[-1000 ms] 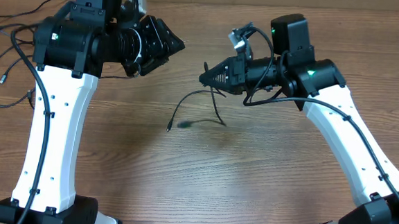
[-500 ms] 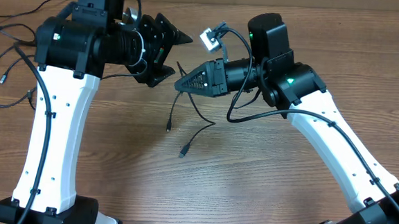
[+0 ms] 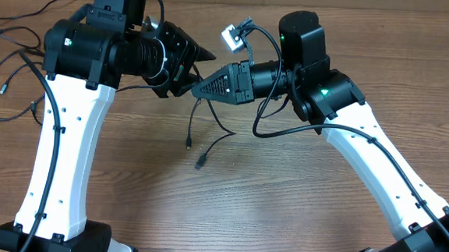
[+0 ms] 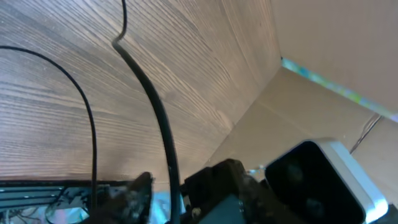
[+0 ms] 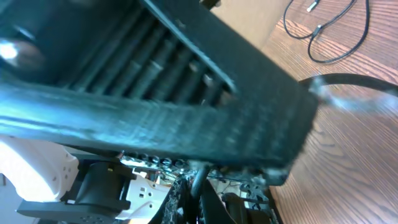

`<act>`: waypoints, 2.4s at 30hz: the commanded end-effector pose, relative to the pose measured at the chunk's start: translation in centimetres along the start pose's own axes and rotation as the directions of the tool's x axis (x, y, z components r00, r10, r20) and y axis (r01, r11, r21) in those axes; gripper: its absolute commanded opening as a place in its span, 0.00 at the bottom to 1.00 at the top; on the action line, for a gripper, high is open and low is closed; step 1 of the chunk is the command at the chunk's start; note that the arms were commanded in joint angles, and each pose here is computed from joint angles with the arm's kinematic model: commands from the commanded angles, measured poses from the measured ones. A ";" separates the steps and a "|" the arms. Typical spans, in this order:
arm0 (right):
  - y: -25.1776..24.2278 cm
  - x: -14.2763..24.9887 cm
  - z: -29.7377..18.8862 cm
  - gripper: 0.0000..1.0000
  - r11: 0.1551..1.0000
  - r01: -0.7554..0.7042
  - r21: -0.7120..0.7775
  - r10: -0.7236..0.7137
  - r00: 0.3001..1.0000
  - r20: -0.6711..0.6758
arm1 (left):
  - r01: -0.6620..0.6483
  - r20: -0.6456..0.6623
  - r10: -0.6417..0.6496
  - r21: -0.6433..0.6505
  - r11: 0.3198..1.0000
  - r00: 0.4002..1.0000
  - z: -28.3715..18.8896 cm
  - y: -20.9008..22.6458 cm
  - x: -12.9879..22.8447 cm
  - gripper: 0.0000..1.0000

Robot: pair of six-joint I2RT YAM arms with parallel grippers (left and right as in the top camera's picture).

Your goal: Untangle cables

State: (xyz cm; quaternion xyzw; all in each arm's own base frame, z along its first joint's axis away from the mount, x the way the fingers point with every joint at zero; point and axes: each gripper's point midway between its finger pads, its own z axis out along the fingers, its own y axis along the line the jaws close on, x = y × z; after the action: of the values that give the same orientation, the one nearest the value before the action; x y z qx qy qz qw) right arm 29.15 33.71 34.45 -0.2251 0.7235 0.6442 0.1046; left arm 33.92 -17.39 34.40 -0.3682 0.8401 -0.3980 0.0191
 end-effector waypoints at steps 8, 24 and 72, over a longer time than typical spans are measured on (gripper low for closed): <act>0.4 -0.4 -0.2 0.04 1.000 -0.006 -0.001 0.006 1.000 0.014 | 0.017 0.020 -0.016 -0.010 1.000 1.000 0.2 0.1 -0.4 0.27; -1.9 -0.4 -1.2 0.84 0.995 -0.063 0.082 0.059 0.997 0.045 | -0.100 0.145 0.105 -0.042 0.994 0.984 -0.7 0.4 -2.2 0.04; -18.4 4.0 -16.2 1.00 0.407 -0.533 0.741 0.276 0.846 0.457 | 0.803 0.911 -0.291 -0.069 0.593 0.293 -25.6 28.4 -15.7 0.04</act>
State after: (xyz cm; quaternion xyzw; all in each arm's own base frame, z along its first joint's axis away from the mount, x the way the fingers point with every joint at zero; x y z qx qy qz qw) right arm 36.22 15.94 18.62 0.1298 0.9536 0.2401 0.1269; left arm 20.55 19.21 29.26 -0.7338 0.6488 0.0909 0.1800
